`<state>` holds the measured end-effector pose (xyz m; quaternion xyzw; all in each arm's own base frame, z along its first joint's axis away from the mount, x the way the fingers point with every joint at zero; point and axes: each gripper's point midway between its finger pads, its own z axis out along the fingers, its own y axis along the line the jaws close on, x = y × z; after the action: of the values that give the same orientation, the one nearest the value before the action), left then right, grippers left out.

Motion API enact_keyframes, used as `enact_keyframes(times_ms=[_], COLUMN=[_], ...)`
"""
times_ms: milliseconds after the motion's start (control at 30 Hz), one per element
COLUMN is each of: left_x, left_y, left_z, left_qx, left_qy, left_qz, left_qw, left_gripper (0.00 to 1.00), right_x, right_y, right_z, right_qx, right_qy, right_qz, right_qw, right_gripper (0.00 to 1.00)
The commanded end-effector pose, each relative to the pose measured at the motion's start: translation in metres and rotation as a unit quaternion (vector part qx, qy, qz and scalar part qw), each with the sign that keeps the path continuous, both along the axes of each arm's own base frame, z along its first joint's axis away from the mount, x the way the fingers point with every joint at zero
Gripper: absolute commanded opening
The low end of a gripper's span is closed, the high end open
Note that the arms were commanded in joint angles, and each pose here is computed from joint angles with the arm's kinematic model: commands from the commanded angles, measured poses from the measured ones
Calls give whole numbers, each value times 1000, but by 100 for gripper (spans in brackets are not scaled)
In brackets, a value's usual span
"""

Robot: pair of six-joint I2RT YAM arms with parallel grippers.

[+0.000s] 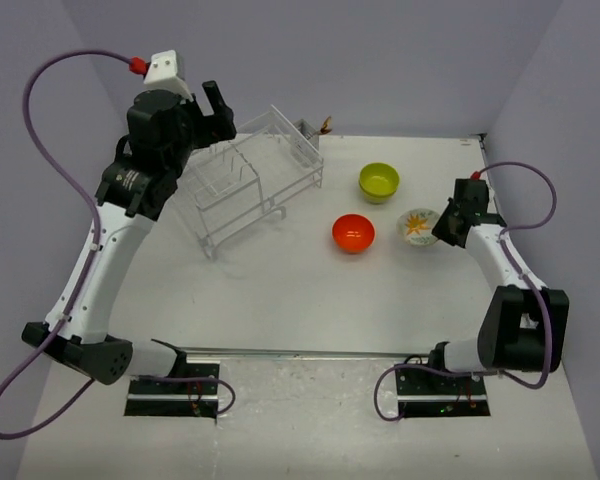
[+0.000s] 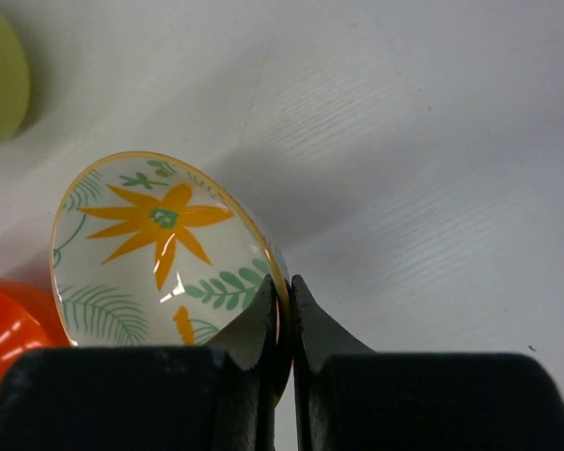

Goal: Unload the bowls from the dish rack

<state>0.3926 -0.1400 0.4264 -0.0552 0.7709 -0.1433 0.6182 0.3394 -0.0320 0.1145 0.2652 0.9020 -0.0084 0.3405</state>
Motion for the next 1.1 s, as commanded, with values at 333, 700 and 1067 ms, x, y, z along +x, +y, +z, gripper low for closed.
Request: enact_keyframes(times_ms=[333,700,1067], left_x=[-4,17,56], left_y=[70,95,106], left_z=[16,1,-41], left_qx=[21,-101,-441], left_qy=[-8,2,-15], left_qz=[71,184,278], left_qw=[997,978,853], left_gripper=[100,100,100], right_x=[41,-4,-28], right_y=[9,-12,58], right_z=[-28,56,98], right_qx=[84,25,125], right_qy=[-39,-144,-246], right_qz=[-42,-69,102], right_qw=[995,987,956], right_gripper=[31,99,99])
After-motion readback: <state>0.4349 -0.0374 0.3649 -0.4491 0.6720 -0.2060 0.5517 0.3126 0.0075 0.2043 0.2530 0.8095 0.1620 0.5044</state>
